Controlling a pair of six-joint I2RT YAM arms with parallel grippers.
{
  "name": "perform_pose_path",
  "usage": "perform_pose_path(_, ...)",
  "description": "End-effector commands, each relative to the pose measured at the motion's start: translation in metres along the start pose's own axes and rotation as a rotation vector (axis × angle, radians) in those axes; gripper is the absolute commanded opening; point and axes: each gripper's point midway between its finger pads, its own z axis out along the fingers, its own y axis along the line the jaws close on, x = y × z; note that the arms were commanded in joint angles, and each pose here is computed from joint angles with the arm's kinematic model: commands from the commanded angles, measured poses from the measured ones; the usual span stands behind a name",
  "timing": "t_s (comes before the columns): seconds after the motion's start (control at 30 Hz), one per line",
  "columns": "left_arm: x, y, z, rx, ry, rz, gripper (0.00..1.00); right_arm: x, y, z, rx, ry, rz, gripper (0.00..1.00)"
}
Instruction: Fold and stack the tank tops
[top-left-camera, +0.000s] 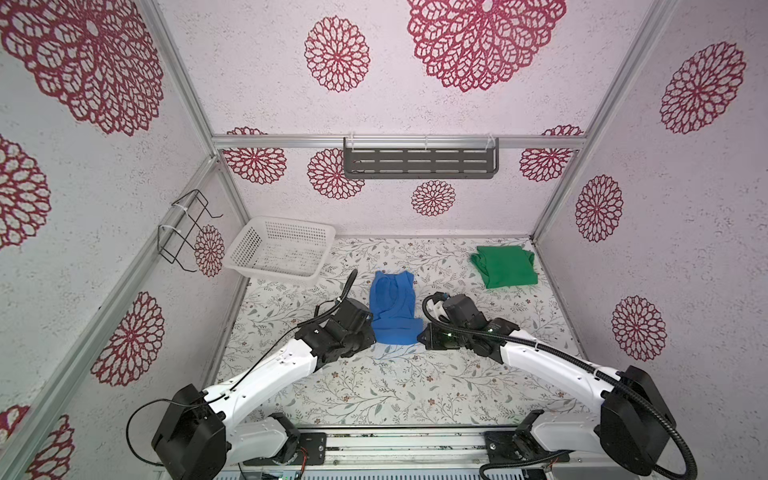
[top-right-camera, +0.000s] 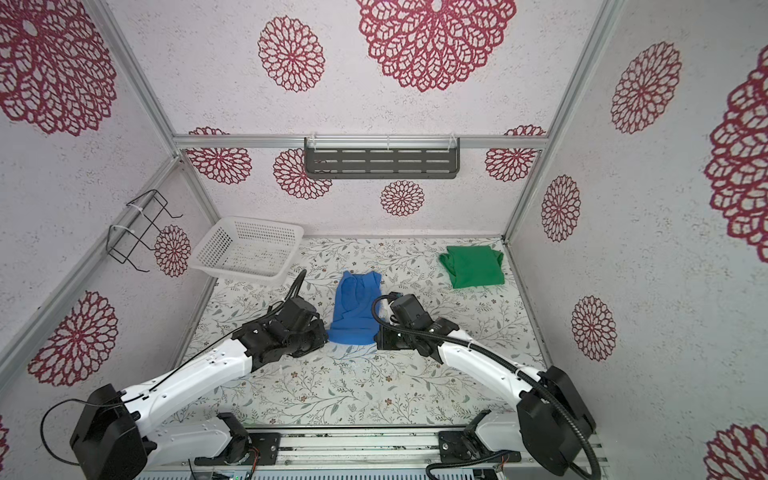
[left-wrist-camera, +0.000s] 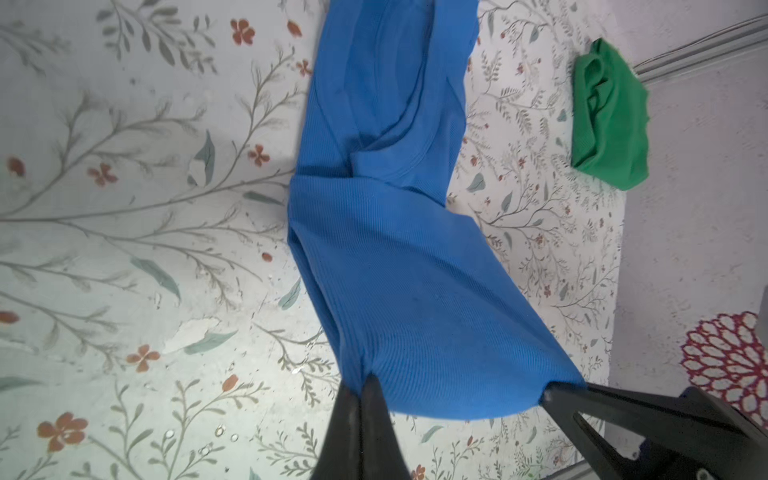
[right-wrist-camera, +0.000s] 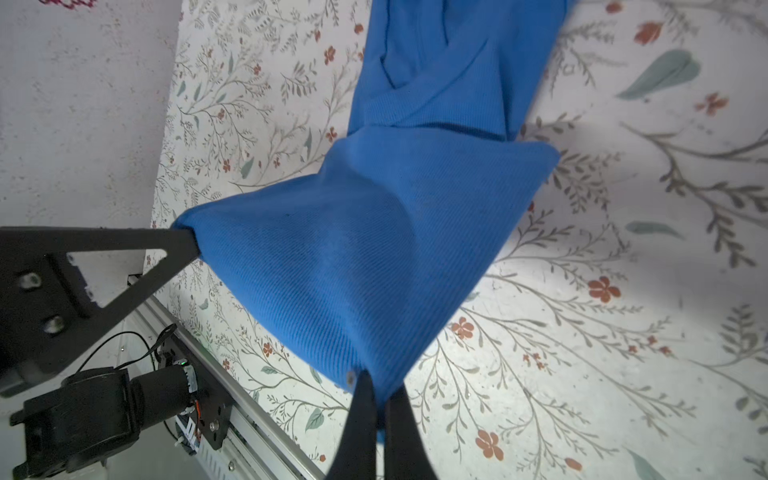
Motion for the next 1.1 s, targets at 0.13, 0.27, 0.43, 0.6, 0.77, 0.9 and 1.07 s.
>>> perform_pose_path(0.13,-0.042,-0.003,0.014,-0.037,-0.032,0.092,0.00,-0.043,-0.009,-0.001,0.076,-0.061,-0.098,0.00)
perform_pose_path(0.27,-0.058,-0.010,0.030,-0.002,-0.031,0.090,0.00,-0.066,-0.014,0.004,0.050,-0.077,-0.097,0.00)
perform_pose_path(0.43,-0.080,-0.012,0.050,0.022,-0.027,0.087,0.00,-0.086,-0.022,0.015,0.021,-0.058,-0.104,0.00)
perform_pose_path(0.6,-0.105,-0.009,0.069,0.038,-0.035,0.076,0.00,-0.103,-0.030,0.028,0.008,-0.033,-0.120,0.00)
perform_pose_path(0.77,-0.126,-0.010,0.092,0.063,-0.032,0.072,0.00,-0.124,-0.042,0.042,0.001,-0.026,-0.123,0.00)
perform_pose_path(0.9,-0.147,-0.010,0.115,0.086,-0.046,0.076,0.00,-0.141,-0.056,0.060,-0.013,-0.023,-0.118,0.00)
perform_pose_path(1.07,-0.168,-0.006,0.166,0.125,-0.037,0.064,0.00,-0.170,-0.081,0.090,-0.015,-0.029,-0.116,0.00)
